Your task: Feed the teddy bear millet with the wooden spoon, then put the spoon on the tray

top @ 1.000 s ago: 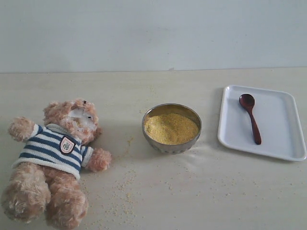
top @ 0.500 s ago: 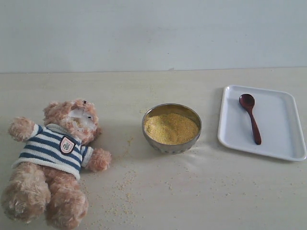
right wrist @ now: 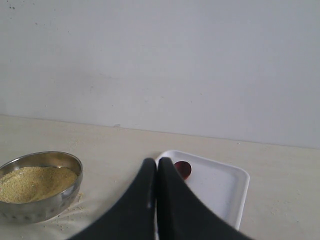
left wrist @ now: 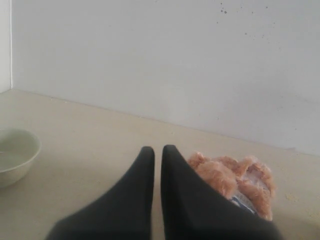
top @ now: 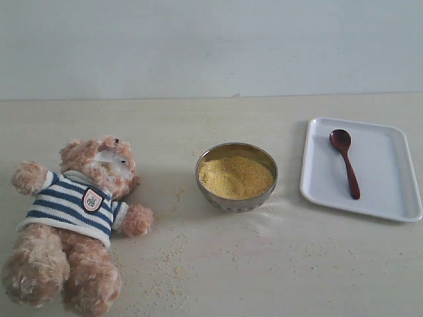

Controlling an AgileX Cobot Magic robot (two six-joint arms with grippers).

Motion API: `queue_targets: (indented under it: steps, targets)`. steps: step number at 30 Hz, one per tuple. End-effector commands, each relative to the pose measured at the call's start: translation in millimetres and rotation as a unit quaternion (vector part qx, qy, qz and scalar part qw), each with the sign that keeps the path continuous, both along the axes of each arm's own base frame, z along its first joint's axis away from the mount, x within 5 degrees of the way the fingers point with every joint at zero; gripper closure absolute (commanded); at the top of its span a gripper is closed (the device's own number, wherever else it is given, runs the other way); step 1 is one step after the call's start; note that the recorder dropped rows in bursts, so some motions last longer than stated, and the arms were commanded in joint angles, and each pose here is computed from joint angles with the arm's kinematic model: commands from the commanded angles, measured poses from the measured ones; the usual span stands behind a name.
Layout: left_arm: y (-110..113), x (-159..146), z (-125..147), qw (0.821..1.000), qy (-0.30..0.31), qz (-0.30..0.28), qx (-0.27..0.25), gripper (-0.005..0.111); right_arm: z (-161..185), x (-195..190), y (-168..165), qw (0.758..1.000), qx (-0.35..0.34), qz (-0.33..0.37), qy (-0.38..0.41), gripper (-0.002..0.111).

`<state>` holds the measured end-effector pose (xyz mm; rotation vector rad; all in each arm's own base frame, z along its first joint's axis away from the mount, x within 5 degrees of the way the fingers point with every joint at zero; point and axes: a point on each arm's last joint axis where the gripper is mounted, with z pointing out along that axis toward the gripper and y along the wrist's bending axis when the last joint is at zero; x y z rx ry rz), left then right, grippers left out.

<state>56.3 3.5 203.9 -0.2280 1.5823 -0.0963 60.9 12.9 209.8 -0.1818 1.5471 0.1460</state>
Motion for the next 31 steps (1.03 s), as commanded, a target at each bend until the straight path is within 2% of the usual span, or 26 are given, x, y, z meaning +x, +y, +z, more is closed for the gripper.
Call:
queue_targets:
  steps: [1,4,11,31]
  targets:
    - [0,0,0,1.000,-0.006,0.000,-0.001,0.102,-1,0,0,1.000,-0.002,0.000,-0.003,0.108]
    - [0,0,0,1.000,-0.004,-0.001,-0.001,0.102,-1,0,0,1.000,-0.002,0.000,-0.003,0.108]
    - [-5,-2,-19,0.995,0.098,-0.026,-0.004,0.102,-1,0,0,1.000,-0.002,0.000,-0.003,0.108]
    - [-5,-2,-19,0.995,0.097,-0.026,-0.004,0.102,-1,0,0,1.000,-0.002,0.000,-0.003,0.108]
